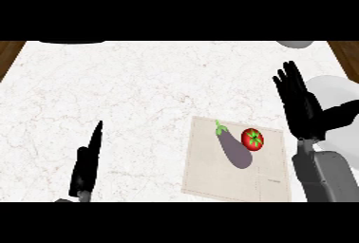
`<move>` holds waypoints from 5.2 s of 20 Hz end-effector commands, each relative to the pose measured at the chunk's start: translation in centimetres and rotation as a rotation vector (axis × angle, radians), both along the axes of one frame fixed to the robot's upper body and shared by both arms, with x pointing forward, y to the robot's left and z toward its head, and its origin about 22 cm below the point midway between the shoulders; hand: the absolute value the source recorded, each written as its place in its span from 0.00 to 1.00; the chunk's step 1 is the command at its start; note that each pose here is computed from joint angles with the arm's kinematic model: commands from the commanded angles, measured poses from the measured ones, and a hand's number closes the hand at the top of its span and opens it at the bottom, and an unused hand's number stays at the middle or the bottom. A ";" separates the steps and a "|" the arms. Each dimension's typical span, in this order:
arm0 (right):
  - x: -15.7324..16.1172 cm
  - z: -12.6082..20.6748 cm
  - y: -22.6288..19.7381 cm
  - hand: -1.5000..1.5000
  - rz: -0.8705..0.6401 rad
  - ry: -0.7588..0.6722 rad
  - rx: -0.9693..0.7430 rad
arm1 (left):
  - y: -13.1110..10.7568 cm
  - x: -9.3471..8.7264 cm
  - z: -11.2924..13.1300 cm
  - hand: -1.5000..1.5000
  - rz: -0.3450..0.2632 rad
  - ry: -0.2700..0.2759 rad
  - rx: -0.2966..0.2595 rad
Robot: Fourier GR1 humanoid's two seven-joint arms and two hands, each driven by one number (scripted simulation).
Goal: Pick the tomato from the placemat and place it in the plate
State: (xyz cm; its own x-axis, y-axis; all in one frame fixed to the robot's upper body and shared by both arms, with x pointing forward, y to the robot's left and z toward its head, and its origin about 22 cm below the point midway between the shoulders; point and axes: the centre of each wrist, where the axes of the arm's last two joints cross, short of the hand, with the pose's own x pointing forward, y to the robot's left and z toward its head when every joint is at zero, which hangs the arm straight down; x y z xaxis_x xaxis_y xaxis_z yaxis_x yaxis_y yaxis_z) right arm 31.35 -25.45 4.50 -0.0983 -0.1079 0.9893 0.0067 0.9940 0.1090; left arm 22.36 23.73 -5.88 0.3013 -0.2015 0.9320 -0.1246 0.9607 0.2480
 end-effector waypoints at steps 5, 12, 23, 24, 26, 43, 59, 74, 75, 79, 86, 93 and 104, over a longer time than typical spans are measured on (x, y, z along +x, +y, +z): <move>4.6 9.2 -2.9 1.00 0.410 -0.282 -0.157 | 0.2 0.1 0.8 0.50 -0.067 0.069 -0.126; 5.7 3.2 -9.8 0.00 0.186 -0.362 -0.360 | -0.7 0.7 2.2 0.50 -0.145 0.071 -0.246; 6.2 8.1 -15.5 0.00 0.487 -0.322 -0.664 | -0.8 1.7 2.9 0.50 -0.146 0.078 -0.245; 6.1 8.0 -14.8 0.00 0.543 -0.288 -0.723 | 0.1 0.3 1.9 0.50 -0.148 0.095 -0.244; 6.2 9.3 -14.7 0.00 0.629 -0.255 -0.845 | -0.2 1.2 2.3 0.50 -0.139 0.086 -0.256; 3.1 4.4 -5.3 0.00 0.716 -0.159 -1.160 | 0.3 0.6 2.0 0.50 -0.121 0.103 -0.242; 0.2 1.1 -2.9 0.00 0.783 -0.072 -1.209 | 0.6 3.0 3.3 0.50 -0.112 0.082 -0.254; 2.1 -2.3 -0.7 0.00 0.756 -0.026 -1.327 | 1.6 0.3 2.6 0.50 -0.132 0.088 -0.259; 1.4 -3.7 0.4 0.00 0.783 -0.034 -1.346 | 0.7 -0.2 2.8 0.50 -0.121 0.091 -0.243; 0.4 -4.1 1.2 1.00 0.854 -0.036 -1.442 | -0.1 0.8 3.1 0.50 -0.106 0.090 -0.255; 0.4 -5.4 1.8 1.00 0.814 -0.146 -1.441 | -0.5 0.6 2.7 0.50 -0.112 0.106 -0.252; -2.5 -5.1 -2.2 1.00 0.670 -0.279 -1.380 | 0.0 1.5 3.1 0.50 -0.090 0.084 -0.238; -18.3 -3.6 -8.5 1.00 0.332 -0.412 -1.145 | 2.4 -2.2 1.5 0.50 0.014 0.100 -0.253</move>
